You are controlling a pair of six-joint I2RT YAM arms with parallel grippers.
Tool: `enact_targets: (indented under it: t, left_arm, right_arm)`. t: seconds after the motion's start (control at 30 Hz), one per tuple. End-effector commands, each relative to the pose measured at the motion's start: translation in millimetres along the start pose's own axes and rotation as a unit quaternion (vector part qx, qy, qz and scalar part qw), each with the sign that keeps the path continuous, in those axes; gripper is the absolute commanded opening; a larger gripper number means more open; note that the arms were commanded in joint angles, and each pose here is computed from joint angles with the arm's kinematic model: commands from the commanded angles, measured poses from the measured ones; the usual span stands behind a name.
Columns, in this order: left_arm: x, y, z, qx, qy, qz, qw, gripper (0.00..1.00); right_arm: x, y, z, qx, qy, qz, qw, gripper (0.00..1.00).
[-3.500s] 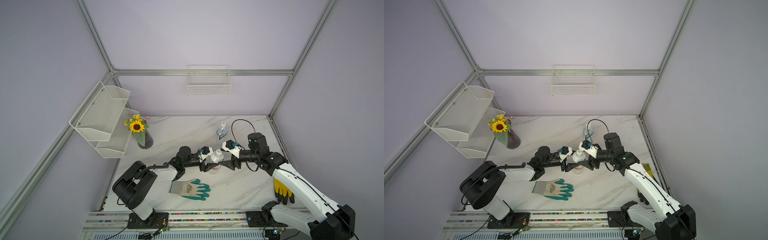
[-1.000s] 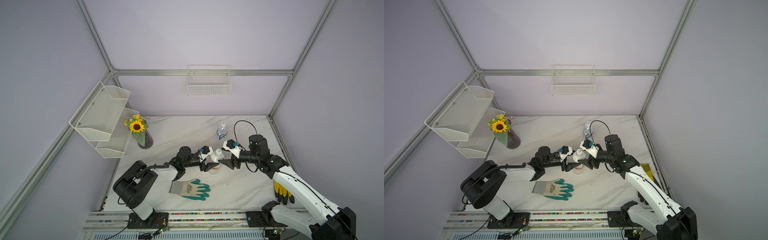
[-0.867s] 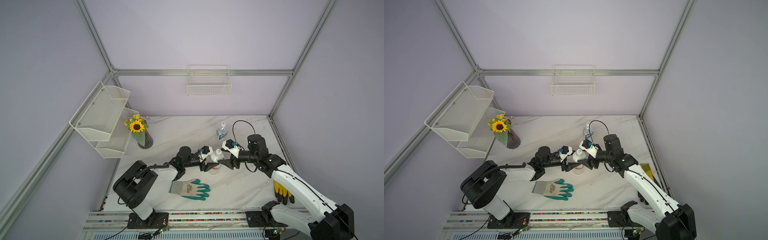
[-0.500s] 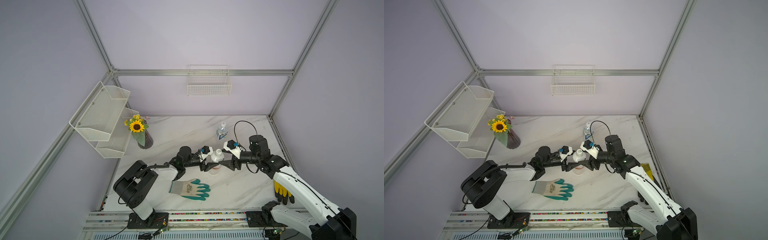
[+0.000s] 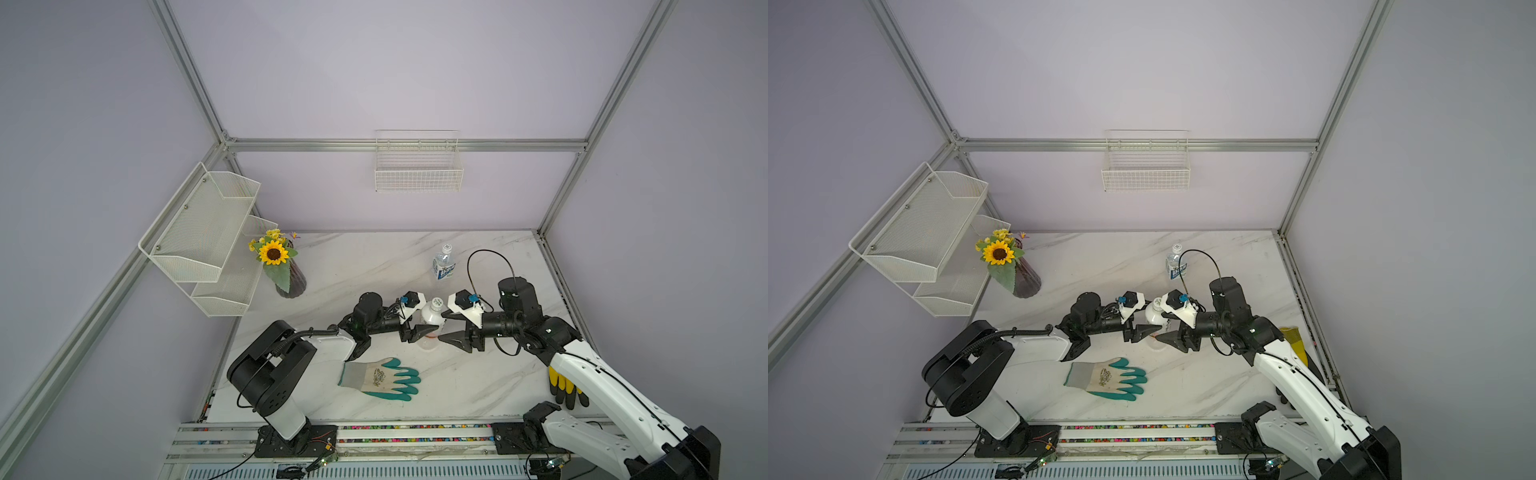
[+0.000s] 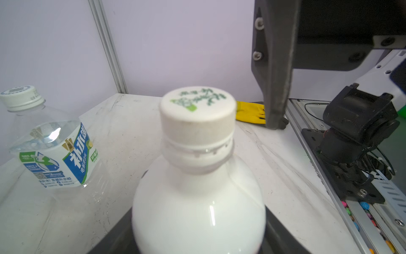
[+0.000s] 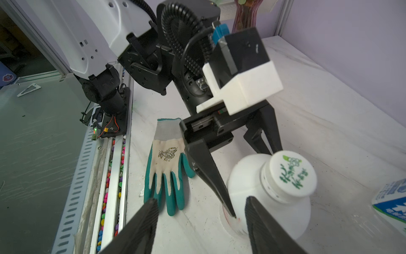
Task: Screw on the bottle caps
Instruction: Screw the bottle cap onto the plastic bottle.
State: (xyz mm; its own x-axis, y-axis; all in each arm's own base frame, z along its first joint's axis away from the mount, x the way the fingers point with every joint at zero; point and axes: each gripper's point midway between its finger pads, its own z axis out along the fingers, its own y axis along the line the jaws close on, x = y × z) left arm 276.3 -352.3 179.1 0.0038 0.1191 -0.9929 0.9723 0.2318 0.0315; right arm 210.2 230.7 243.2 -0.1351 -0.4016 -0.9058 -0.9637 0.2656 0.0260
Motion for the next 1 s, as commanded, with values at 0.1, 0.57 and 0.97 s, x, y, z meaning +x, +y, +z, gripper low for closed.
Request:
enact_targets:
  t: [0.1, 0.57, 0.97]
  left_arm:
    - [2.1, 2.2, -3.5, -0.015, 0.005, 0.014, 1.0, 0.7]
    - [-3.5, 3.8, -21.9, -0.081, 0.051, 0.092, 0.991, 0.7]
    - [-4.2, 2.1, -22.1, -0.11, 0.077, 0.127, 0.983, 0.69]
  right_arm:
    - [-27.2, -25.1, -28.6, 0.089, 0.049, -0.011, 0.995, 0.67]
    - [-49.7, -47.2, -35.3, 0.119, 0.138, -0.066, 0.981, 0.57]
    - [-34.3, -47.5, 10.0, 0.097, 0.215, -0.114, 0.965, 0.59]
